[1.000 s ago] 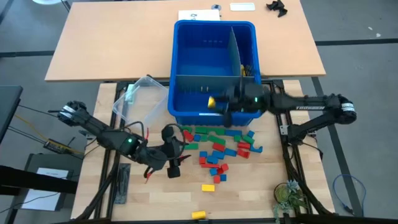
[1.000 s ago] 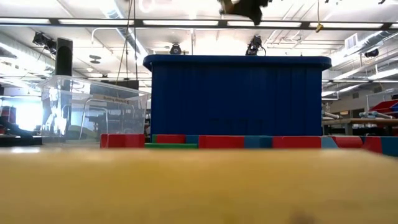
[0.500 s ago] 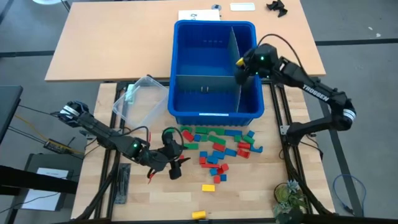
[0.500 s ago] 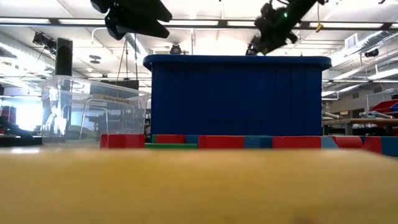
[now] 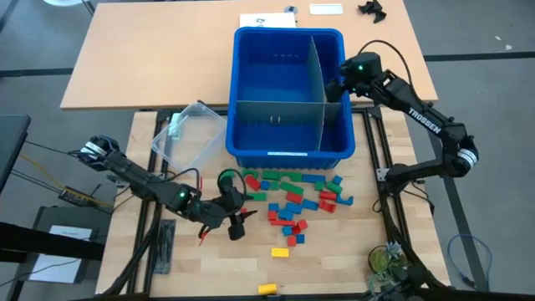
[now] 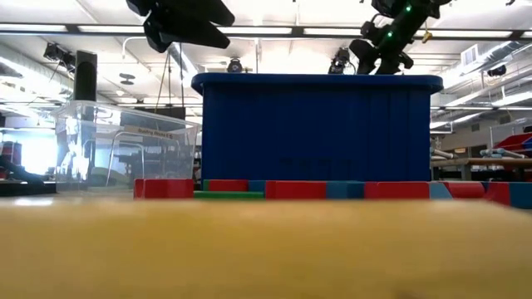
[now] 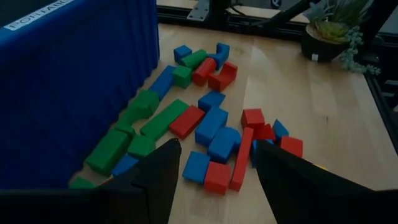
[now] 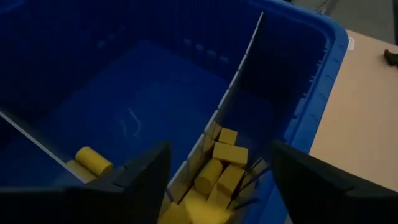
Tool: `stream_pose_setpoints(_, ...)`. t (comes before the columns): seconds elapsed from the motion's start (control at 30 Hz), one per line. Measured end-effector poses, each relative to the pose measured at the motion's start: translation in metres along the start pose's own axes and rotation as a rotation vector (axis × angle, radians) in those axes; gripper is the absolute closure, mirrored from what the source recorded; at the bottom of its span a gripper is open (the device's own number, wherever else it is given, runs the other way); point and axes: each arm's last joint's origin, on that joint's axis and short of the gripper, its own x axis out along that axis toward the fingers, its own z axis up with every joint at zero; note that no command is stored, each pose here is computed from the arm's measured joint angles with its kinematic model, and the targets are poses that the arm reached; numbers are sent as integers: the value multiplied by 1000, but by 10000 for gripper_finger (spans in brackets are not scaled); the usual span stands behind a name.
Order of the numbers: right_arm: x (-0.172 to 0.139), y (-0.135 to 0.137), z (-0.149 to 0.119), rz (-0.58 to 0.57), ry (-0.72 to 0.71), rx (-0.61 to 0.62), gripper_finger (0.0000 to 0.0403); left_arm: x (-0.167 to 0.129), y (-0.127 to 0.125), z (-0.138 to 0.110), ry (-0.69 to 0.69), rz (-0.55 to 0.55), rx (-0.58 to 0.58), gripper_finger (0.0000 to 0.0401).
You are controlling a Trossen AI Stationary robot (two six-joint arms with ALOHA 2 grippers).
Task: Sort blocks
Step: Put the yellow block into the blue bin
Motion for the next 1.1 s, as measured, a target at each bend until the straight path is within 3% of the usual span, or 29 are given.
stream_pose_setpoints(0.17, -7, 5, -3, 99, 23, -24, 91, 0, 0, 0, 3, -5, 0, 184)
stream_pose_setpoints(0.4, -68, 49, -16, 556, 60, -151, 95, 1, -3, 1, 9, -65, 1, 184)
stream_pose_setpoints(0.6, -126, 102, -43, 826, 124, -289, 110, 4, -5, -1, 18, -78, 15, 184)
stream_pose_setpoints(0.87, -164, 182, -82, 955, 121, -472, 121, 4, -5, -2, 18, -78, 16, 184)
stream_pose_setpoints(1.1, -167, 251, -123, 1039, 146, -573, 123, 4, -5, -2, 21, -82, 18, 184)
